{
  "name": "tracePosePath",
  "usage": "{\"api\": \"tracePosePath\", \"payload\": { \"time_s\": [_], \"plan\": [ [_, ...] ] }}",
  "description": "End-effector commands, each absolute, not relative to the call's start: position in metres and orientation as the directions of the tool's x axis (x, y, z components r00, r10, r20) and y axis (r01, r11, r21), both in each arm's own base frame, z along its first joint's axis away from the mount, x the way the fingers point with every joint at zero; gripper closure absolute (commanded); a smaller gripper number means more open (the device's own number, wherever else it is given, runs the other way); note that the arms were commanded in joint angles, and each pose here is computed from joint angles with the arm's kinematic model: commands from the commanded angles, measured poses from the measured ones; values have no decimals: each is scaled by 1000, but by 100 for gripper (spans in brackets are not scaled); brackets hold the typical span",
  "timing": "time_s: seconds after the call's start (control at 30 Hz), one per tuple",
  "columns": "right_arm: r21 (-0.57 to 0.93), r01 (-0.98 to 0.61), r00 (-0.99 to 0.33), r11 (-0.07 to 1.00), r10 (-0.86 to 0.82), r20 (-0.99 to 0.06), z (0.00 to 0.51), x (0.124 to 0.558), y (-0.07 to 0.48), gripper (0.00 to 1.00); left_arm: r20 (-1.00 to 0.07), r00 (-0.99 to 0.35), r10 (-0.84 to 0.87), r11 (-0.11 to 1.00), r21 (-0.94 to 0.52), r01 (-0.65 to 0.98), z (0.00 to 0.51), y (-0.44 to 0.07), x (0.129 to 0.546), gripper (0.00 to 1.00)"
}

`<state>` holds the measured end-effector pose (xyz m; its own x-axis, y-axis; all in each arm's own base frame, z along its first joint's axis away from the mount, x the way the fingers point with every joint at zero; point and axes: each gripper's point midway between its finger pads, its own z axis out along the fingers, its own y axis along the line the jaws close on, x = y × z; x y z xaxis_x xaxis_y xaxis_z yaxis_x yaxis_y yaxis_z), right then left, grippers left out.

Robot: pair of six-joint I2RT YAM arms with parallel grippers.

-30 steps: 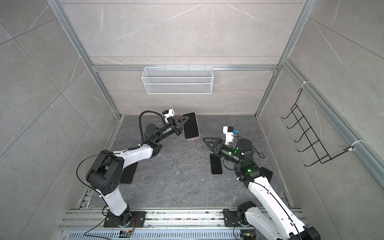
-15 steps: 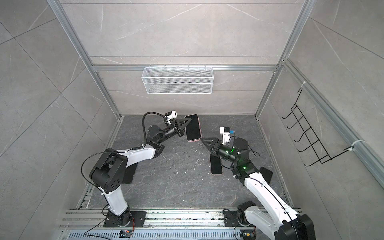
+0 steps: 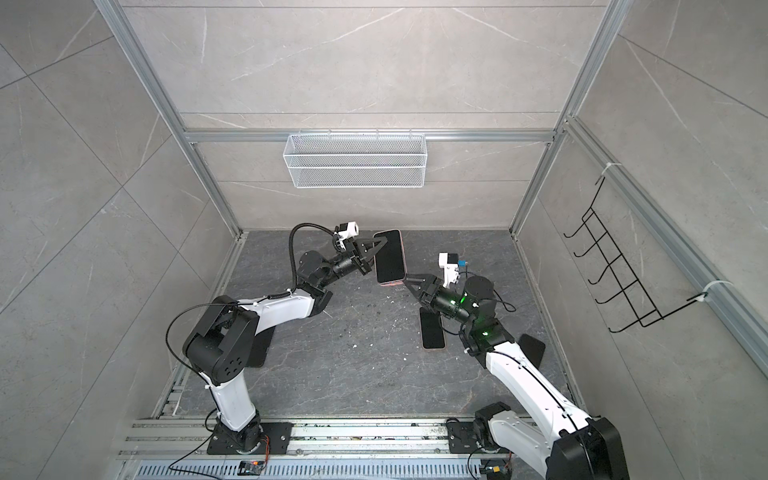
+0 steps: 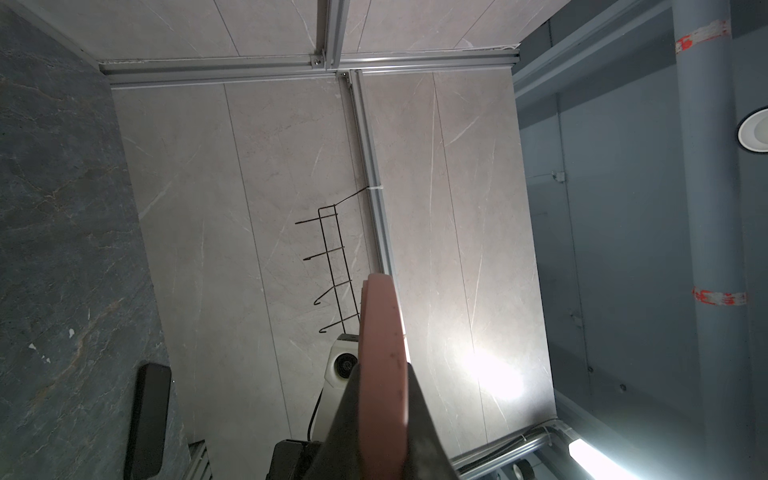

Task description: Take the phone out of the phone case

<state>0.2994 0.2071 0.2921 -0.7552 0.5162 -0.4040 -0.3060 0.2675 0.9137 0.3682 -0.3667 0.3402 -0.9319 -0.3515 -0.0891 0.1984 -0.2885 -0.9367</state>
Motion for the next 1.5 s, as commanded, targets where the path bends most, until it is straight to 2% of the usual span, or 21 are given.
{"api": "tracePosePath", "payload": {
  "time_s": [0.0, 0.27, 0.47, 0.5, 0.6, 0.63, 0.8, 0.93, 1.17, 1.47],
  "plan": [
    [916, -325, -761, 235, 510, -401, 294, 299, 210, 55, -195, -927, -319, -389, -865, 316, 390, -366, 345, 100],
    [928, -320, -781, 192, 501, -373, 298, 295, 213, 82, -144, -936, -320, -339, -906, 255, 352, -370, 354, 100],
    [931, -314, -786, 188, 499, -366, 300, 289, 211, 94, -107, -941, -320, -280, -938, 202, 324, -375, 360, 100],
    [932, -310, -787, 190, 498, -363, 299, 288, 211, 95, -107, -940, -323, -266, -943, 199, 321, -375, 360, 94],
    [935, -293, -793, 199, 495, -354, 293, 285, 210, 98, -138, -936, -325, -198, -957, 210, 313, -375, 359, 55],
    [936, -287, -794, 203, 496, -351, 291, 284, 209, 98, -153, -932, -329, -171, -961, 218, 311, -374, 357, 47],
    [939, -263, -796, 222, 499, -341, 281, 281, 207, 100, -230, -912, -340, -27, -967, 254, 301, -368, 353, 31],
    [941, -251, -799, 226, 500, -334, 276, 278, 205, 100, -326, -878, -352, 120, -945, 303, 295, -355, 350, 25],
    [946, -227, -804, 233, 502, -317, 269, 275, 204, 100, -560, -784, -268, 364, -812, 456, 305, -336, 335, 23],
    [948, -215, -804, 235, 508, -309, 263, 276, 203, 100, -697, -715, -58, 453, -656, 604, 308, -350, 303, 22]
  ]
}}
